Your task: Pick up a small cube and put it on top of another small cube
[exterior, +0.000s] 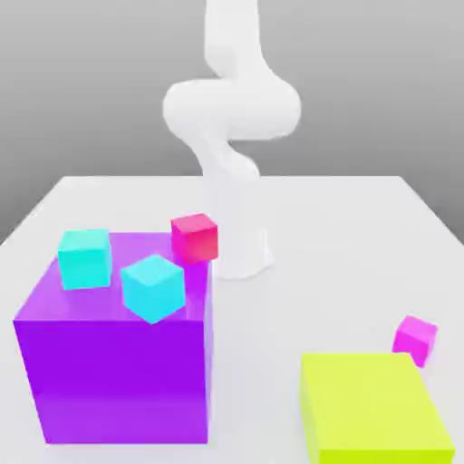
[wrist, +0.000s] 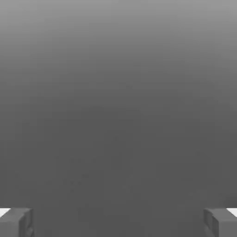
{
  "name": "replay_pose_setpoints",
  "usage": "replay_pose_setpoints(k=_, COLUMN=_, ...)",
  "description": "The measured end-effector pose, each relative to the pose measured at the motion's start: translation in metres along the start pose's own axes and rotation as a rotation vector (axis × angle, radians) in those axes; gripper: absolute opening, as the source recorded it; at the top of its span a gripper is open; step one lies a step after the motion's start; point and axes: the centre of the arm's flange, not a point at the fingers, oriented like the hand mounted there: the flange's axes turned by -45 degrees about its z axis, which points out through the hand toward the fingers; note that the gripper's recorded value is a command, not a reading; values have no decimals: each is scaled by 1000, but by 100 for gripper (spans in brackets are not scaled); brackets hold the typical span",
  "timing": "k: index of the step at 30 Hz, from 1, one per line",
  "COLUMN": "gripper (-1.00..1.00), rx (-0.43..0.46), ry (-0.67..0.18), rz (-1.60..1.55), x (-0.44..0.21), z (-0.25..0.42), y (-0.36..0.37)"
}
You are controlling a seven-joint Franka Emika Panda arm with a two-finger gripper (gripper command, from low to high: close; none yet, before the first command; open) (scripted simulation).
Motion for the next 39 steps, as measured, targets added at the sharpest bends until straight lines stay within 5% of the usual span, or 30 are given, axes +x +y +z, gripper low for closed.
replay_pose_setpoints(k=10, gripper=0, rx=111, ry=-302, rz=-345, x=-96, z=193, y=-147)
replay_pose_setpoints(k=22, gripper=0, rx=320, ry=-634, rz=-785, x=-341, z=291, y=-283)
replay_pose_setpoints(k=28, gripper=0, rx=337, ry=-661, rz=-804, x=-395, z=335, y=-289)
replay_pose_setpoints(k=29, gripper=-100, rx=336, ry=-662, rz=-805, x=-401, z=341, y=-288)
replay_pose_setpoints(k=39, gripper=-100, rx=337, ry=-660, rz=-803, x=-383, z=321, y=-289)
